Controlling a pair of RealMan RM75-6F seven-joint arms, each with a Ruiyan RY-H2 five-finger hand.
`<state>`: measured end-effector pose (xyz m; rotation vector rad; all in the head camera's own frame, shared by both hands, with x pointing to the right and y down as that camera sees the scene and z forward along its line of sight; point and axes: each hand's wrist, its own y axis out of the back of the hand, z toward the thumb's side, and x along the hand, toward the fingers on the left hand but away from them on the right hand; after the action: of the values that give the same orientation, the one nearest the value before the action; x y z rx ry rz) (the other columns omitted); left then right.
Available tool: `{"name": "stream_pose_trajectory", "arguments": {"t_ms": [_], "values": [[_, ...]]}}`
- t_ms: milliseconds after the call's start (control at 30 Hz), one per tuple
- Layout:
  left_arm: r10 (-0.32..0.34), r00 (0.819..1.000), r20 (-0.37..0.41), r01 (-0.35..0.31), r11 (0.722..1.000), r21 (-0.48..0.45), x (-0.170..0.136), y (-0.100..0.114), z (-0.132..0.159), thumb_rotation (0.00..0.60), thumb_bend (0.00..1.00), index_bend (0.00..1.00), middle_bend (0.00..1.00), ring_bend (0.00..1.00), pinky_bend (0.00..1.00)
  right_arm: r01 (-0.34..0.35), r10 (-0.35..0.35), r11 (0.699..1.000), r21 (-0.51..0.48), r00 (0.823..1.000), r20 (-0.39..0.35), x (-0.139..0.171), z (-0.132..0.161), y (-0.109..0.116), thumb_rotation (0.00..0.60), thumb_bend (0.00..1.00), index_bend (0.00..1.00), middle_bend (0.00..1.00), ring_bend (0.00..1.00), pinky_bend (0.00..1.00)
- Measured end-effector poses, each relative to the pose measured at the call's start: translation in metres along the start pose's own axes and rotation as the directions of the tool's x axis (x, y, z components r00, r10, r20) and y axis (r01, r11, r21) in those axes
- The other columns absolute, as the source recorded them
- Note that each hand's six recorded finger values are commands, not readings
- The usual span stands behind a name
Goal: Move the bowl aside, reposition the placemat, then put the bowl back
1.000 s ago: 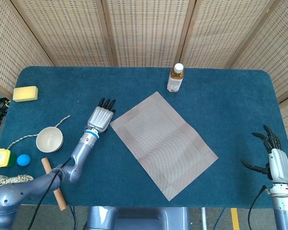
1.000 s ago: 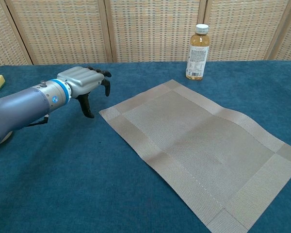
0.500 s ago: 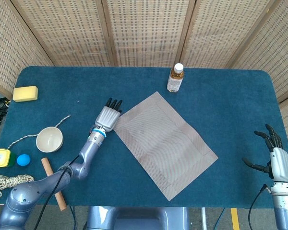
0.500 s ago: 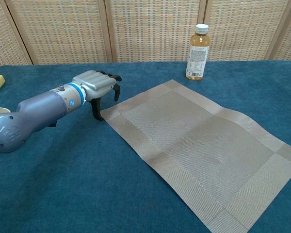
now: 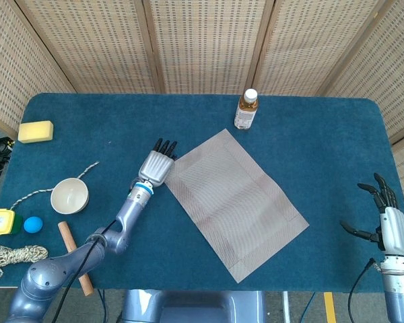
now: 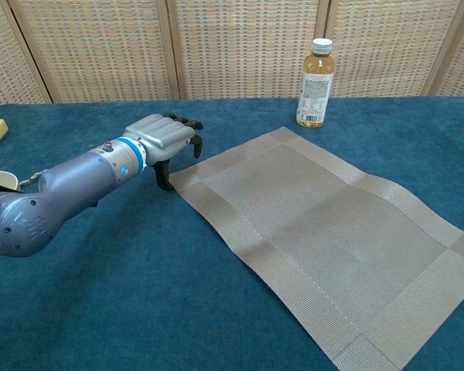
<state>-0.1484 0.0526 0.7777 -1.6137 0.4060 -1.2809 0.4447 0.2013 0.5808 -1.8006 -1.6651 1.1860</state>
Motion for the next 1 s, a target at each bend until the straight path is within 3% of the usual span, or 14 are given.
{"name": "stream_pose_trajectory", "arguments": {"t_ms": [467,600,1000], "values": [[0.03,0.999,0.022,-0.03,1.0,-0.01,0.001,0.0,0.007,0.6,0.6,0.25,0.0,0.0,0.0,0.014,-0.015,0.999,-0.03,1.0,-0.019,0.001,0.004,0.003,0.6,0.22,0.24,0.0,0.0,0.0],[0.039,0.999,0.034,-0.038,0.999,-0.016,0.001,0.0,0.011,0.6,0.59,0.26,0.0,0.0,0.0,0.018,-0.019,0.999,-0.035,1.0,-0.022,0.001,0.005,0.004,0.6,0.21,0.24,0.0,0.0,0.0],[0.062,0.997,0.051,-0.061,0.998,-0.026,0.0,0.002,0.015,0.6,0.51,0.51,0.0,0.0,0.0,0.017,-0.018,0.999,-0.043,1.0,-0.023,0.002,0.005,0.004,0.6,0.21,0.24,0.0,0.0,0.0]]}}
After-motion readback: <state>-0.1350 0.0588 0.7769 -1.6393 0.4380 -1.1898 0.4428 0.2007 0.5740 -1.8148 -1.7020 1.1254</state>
